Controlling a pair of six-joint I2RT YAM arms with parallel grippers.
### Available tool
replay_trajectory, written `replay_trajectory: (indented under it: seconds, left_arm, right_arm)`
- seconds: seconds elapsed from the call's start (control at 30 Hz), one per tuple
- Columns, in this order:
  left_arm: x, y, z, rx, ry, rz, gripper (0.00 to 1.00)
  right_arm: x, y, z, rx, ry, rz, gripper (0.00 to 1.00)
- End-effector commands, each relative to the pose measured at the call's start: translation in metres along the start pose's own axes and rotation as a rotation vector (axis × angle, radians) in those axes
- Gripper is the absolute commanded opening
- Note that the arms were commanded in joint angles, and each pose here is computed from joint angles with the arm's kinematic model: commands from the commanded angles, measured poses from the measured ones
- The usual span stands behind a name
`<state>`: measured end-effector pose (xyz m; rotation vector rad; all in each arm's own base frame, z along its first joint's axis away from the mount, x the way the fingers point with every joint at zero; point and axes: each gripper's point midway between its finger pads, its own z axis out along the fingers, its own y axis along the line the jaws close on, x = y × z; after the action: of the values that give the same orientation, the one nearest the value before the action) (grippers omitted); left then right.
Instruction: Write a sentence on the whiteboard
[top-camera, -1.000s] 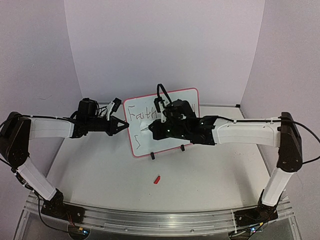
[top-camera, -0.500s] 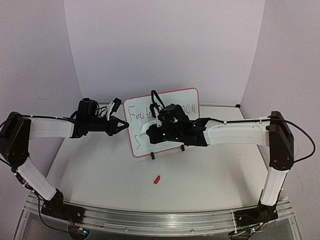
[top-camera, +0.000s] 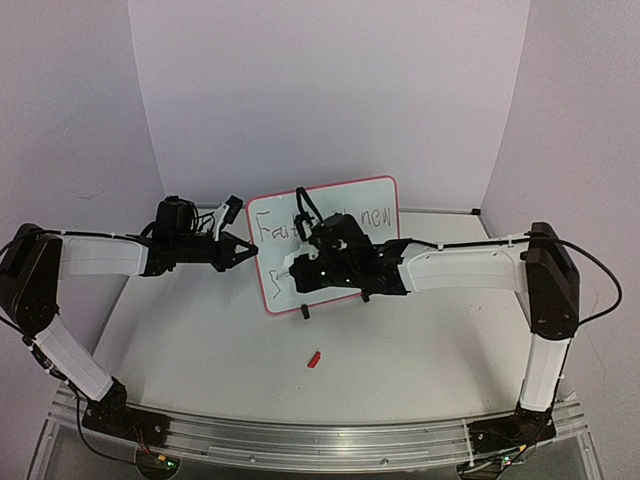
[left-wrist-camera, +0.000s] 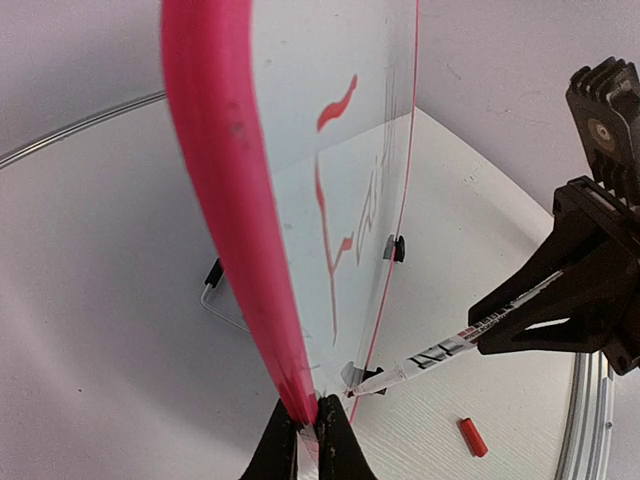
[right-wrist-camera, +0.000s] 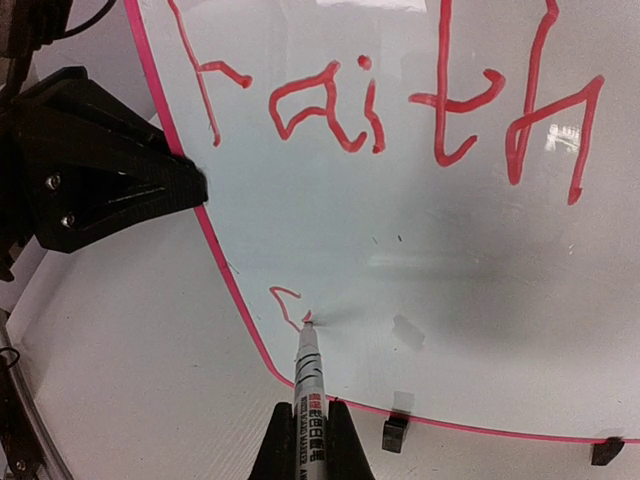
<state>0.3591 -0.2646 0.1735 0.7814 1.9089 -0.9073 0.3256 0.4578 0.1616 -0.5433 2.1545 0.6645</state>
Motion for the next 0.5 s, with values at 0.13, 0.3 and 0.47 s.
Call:
replay_trajectory:
  seconds: [0.13,0.3,0.47]
  left_arm:
    - [0.004,0.011,-0.002,-0.071,0.022,0.053,0.0]
    - [0.003,0.011,-0.002,-0.071,0.02,0.054,0.0]
    - [0.004,0.011,-0.002,-0.07,0.021,0.053,0.0]
  right_arm:
    - [-0.013,-0.025,-0.008,0.142,-0.062,0.032,0.0]
    - [-0.017,-0.035,-0.017,0.193,-0.085,0.028,0.0]
    - [-0.018,-0.039,-0.021,0.213,-0.091,0.023,0.0]
